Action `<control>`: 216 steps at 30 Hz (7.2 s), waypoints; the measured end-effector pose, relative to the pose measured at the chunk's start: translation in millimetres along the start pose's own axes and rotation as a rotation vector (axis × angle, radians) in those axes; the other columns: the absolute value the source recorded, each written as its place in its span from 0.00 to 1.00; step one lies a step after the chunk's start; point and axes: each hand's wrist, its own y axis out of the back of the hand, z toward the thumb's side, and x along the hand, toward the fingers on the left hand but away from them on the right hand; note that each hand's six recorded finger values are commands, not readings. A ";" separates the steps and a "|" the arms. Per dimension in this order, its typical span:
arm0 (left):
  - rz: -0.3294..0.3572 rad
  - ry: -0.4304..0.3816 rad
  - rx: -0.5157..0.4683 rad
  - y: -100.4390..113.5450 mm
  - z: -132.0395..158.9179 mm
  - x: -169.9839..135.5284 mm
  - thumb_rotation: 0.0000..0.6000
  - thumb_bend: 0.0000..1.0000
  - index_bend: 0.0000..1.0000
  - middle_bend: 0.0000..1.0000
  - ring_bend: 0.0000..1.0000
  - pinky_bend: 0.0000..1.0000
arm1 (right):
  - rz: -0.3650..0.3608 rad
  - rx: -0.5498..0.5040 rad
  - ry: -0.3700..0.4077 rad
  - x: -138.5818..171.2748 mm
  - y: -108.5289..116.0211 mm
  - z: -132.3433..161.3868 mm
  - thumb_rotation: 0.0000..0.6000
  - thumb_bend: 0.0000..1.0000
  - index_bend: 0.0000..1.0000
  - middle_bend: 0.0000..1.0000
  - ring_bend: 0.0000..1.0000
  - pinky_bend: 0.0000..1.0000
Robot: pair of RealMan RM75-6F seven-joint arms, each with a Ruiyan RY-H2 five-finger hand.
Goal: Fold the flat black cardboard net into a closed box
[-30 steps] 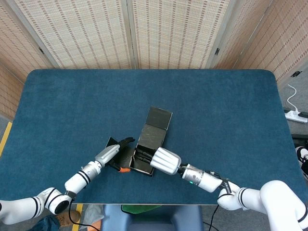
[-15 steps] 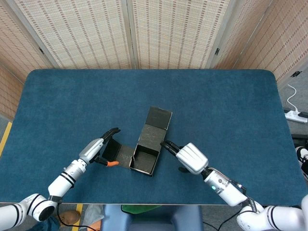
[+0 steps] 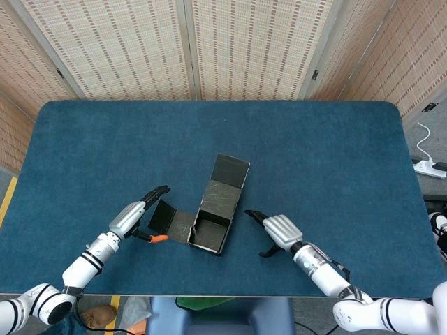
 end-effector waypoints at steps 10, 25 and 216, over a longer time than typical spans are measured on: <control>0.020 0.031 -0.014 8.3 -12.4 -3.1 1.00 0.18 0.00 0.00 0.00 0.13 | 0.053 -0.062 0.022 -62.7 12.3 41.2 1.00 0.07 0.00 0.09 0.64 1.00; 0.033 0.050 -0.044 10.6 -21.2 -0.5 1.00 0.18 0.00 0.00 0.00 0.13 | 0.072 -0.107 -0.047 -113.3 41.0 52.2 1.00 0.07 0.00 0.08 0.63 1.00; 0.076 -0.581 0.925 -59.9 3.5 24.3 1.00 0.33 0.43 0.42 0.84 0.91 | -0.080 -0.630 0.082 -90.1 -62.1 62.3 1.00 0.19 0.55 0.65 0.78 1.00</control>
